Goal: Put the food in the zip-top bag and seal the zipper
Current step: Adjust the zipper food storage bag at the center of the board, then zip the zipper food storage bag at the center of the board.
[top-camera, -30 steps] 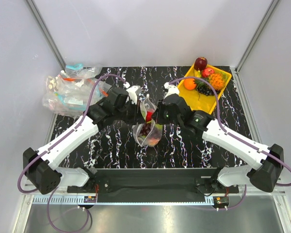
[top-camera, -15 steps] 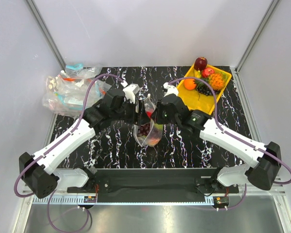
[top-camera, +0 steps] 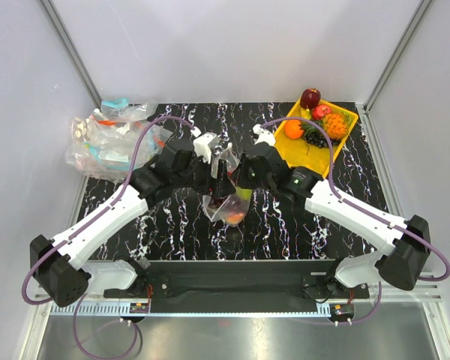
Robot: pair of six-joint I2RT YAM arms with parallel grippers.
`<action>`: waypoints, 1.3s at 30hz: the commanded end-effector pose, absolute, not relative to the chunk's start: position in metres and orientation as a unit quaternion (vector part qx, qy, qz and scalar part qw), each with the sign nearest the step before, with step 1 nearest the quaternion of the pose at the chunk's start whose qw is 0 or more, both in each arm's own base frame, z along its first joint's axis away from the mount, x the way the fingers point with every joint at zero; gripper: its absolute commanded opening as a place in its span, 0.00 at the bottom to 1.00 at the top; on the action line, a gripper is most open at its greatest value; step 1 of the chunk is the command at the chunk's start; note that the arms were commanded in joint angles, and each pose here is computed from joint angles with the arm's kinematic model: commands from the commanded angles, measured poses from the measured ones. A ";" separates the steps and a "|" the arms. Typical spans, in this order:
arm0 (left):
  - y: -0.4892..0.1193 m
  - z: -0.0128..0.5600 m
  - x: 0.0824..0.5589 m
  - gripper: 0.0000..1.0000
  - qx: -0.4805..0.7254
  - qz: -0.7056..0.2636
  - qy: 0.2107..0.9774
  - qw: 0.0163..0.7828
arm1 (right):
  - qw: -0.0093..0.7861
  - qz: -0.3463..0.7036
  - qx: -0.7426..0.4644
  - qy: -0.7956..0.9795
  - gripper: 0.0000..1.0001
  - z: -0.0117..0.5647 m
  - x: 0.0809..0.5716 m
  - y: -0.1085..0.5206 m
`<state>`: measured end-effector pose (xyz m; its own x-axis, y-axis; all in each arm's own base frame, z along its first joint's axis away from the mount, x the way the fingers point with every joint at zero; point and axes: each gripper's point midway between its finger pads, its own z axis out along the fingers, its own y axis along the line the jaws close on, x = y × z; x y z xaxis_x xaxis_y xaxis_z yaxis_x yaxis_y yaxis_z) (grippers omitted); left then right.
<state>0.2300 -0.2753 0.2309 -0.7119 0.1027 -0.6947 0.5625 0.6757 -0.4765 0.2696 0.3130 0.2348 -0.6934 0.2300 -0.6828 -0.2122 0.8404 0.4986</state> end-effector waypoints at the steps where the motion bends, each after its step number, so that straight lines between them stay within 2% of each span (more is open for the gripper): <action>1: -0.286 0.247 0.227 0.86 0.221 -0.379 0.828 0.349 | 0.420 0.319 0.034 0.849 0.00 0.275 0.277 0.321; 8: -0.286 0.241 0.229 0.85 0.224 -0.357 0.836 0.352 | 0.415 0.323 0.039 0.850 0.00 0.275 0.277 0.324; 12: -0.287 0.235 0.233 0.73 0.220 -0.336 0.846 0.351 | 0.408 0.329 0.038 0.851 0.00 0.273 0.277 0.329; 13: -0.287 0.233 0.235 0.62 0.217 -0.330 0.850 0.349 | 0.408 0.329 0.037 0.851 0.00 0.273 0.277 0.329; 15: -0.288 0.231 0.236 0.47 0.217 -0.323 0.852 0.351 | 0.408 0.327 0.036 0.852 0.02 0.272 0.277 0.329; 16: -0.286 0.230 0.239 0.29 0.214 -0.316 0.854 0.354 | 0.410 0.324 0.039 0.852 0.03 0.272 0.279 0.327; 18: -0.286 0.229 0.239 0.15 0.214 -0.312 0.855 0.355 | 0.411 0.320 0.038 0.853 0.11 0.270 0.278 0.326; 20: -0.286 0.230 0.238 0.01 0.215 -0.312 0.855 0.354 | 0.418 0.314 0.041 0.852 0.13 0.271 0.280 0.323; 23: -0.285 0.229 0.238 0.00 0.217 -0.308 0.856 0.353 | 0.428 0.297 0.041 0.853 0.23 0.272 0.284 0.316; 26: -0.282 0.235 0.236 0.00 0.225 -0.306 0.852 0.359 | 0.443 0.279 0.038 0.851 0.44 0.278 0.288 0.304; 29: -0.279 0.245 0.233 0.00 0.242 -0.305 0.847 0.362 | 0.460 0.256 0.034 0.849 0.56 0.284 0.294 0.285; 39: -0.281 0.252 0.211 0.00 0.326 -0.318 0.824 0.336 | 0.481 0.250 -0.023 0.840 0.58 0.273 0.310 0.222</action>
<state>0.2174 -0.2713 0.2233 -0.6449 0.3061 -0.7003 0.6640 0.6781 -0.3151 0.3113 0.2297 0.2680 -0.5758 0.2621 -0.7744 -0.1758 0.8854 0.4303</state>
